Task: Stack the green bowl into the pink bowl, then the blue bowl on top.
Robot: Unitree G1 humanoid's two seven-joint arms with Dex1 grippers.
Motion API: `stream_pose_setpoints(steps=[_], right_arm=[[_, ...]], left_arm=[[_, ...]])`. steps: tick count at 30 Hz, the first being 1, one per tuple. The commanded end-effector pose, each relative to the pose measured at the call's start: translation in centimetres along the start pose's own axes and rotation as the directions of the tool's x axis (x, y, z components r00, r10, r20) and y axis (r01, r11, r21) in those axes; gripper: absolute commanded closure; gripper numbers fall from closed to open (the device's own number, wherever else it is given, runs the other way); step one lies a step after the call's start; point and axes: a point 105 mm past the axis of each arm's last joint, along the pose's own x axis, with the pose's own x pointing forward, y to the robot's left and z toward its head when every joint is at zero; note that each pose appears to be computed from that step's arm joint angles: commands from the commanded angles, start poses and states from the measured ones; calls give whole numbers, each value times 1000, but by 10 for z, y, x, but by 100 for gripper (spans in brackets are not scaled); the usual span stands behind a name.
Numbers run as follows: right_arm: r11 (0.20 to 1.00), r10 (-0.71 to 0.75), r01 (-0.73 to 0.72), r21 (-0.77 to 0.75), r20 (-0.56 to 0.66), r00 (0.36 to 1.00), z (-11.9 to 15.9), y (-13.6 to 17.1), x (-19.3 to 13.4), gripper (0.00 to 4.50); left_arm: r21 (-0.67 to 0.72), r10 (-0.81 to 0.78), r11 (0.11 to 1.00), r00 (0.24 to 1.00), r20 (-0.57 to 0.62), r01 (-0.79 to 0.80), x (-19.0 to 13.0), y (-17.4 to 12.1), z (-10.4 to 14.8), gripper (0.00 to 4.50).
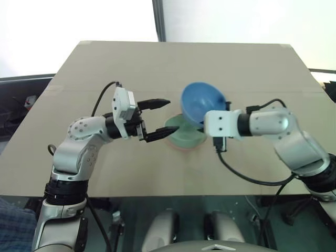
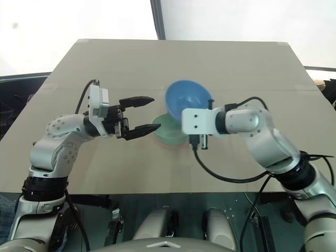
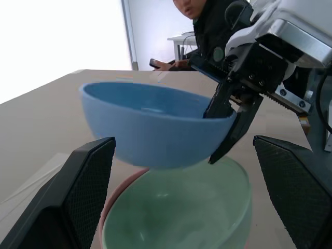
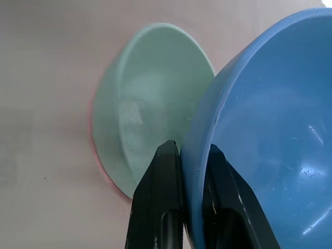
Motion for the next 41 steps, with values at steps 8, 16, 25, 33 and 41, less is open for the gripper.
stream_pose_setpoints(steps=[8, 16, 25, 33, 41], right_arm=[[999, -5, 6, -49, 15, 1000, 12, -3, 4, 134], [943, -147, 131, 307, 31, 989, -18, -21, -58, 134], [746, -207, 135, 652, 35, 978, -62, 30, -135, 134], [696, -326, 236, 679, 6, 945, -90, 61, -166, 134], [696, -321, 234, 679, 2, 947, -102, 71, -170, 134]], left_arm=[[30, 36, 999, 999, -22, -35, -18, -1, 2, 0], [24, 124, 992, 983, -132, -121, -42, -2, -12, 0], [23, 228, 973, 939, -259, -230, -75, -5, -28, 0], [12, 254, 965, 926, -279, -261, -89, -11, -29, 0], [-2, 251, 965, 927, -277, -262, -91, -16, -31, 0]])
